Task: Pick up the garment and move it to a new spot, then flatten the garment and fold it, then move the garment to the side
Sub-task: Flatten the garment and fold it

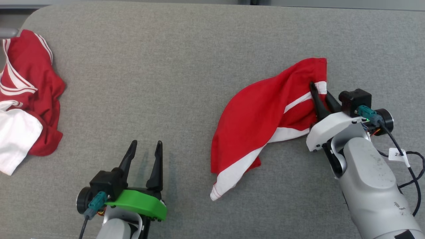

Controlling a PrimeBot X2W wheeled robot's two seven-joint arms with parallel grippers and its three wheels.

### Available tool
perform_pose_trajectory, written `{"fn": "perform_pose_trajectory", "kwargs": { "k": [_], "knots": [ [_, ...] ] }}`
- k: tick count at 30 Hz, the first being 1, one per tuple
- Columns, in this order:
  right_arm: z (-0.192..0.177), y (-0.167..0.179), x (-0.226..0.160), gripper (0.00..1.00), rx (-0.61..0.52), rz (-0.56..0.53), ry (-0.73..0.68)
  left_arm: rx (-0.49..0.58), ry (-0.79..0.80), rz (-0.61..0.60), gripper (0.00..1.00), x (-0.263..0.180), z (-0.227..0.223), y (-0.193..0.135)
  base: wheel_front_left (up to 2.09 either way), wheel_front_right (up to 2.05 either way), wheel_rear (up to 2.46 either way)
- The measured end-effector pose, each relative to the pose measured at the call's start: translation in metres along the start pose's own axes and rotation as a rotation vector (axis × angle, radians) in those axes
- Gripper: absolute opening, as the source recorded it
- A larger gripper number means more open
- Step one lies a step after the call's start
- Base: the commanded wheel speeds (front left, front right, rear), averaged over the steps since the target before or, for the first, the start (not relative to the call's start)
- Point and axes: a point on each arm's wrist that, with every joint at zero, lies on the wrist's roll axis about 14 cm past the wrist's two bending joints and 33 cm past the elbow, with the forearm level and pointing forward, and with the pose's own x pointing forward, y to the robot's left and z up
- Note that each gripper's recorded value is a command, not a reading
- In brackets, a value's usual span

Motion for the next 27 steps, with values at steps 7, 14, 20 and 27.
{"fn": "perform_pose_trajectory", "kwargs": {
  "k": [7, 14, 20, 27],
  "knots": [
    [0.052, 0.000, -0.008, 0.00, 0.082, -0.004, -0.166, 0.005, 0.013, -0.001, 1.00, -0.005, -0.005, -0.001, 0.00, 0.00, 0.00],
    [0.051, -0.021, -0.056, 0.00, 0.123, -0.076, -0.173, 0.007, 0.016, -0.046, 1.00, -0.011, -0.007, -0.016, 0.00, 0.00, 0.00],
    [0.015, -0.056, -0.114, 0.00, 0.124, -0.190, -0.066, 0.010, 0.010, -0.113, 1.00, -0.011, -0.006, -0.038, 0.00, 0.00, 0.00],
    [-0.008, -0.081, -0.152, 1.00, -0.003, -0.272, 0.006, 0.021, -0.003, -0.189, 1.00, -0.008, -0.002, -0.062, 0.00, 0.00, 0.00]
  ]
}}
